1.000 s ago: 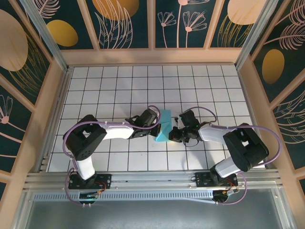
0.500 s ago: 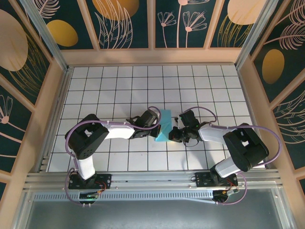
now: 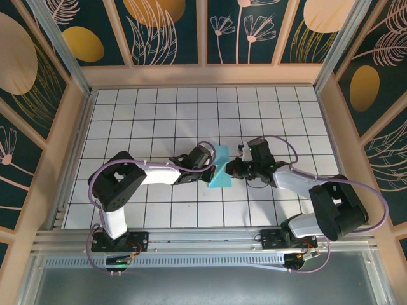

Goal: Fold a paper plane with a square sheet of paper (fold left side to right side)
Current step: Fold the triangle a second time at the center of the table.

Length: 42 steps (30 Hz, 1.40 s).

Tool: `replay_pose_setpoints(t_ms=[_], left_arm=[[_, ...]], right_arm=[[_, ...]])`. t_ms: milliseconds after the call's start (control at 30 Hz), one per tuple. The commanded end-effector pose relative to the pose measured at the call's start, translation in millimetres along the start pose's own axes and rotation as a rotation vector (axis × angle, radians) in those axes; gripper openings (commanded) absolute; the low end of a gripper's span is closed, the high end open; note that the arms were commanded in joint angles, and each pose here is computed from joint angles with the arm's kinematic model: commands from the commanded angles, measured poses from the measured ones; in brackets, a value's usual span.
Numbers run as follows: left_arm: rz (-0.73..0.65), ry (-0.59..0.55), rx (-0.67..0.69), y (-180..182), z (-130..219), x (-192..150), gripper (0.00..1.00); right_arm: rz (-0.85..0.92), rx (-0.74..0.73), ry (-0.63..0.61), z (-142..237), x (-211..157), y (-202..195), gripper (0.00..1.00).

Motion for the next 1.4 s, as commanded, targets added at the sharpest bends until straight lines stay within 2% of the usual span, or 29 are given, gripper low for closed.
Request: replay_pose_setpoints(t_ms=[0, 667, 1367], left_arm=[[-0.008, 0.043, 0.055, 13.5, -7.7, -8.2, 0.00], [-0.012, 0.047, 0.063, 15.5, -9.7, -9.7, 0.00], [-0.008, 0.054, 0.060, 15.1, -11.8, -10.0, 0.00]], right_arm=[[-0.014, 0.006, -0.035, -7.6, 8.5, 1.5, 0.00], [0.001, -0.011, -0.014, -39.7, 20.5, -0.3, 0.00], [-0.032, -0.117, 0.062, -52.8, 3.9, -22.8, 0.00]])
Point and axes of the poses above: each hand's point on the last joint's axis, 136 mm out from that joint toward the fingers, its own z axis back along the fingers, its own y axis along the line the jaws close on, x = y × z, the point moved 7 cm from there along z, back along the fingers, and after that the axes turned 12 degrees about z, right-handed, at the moved point
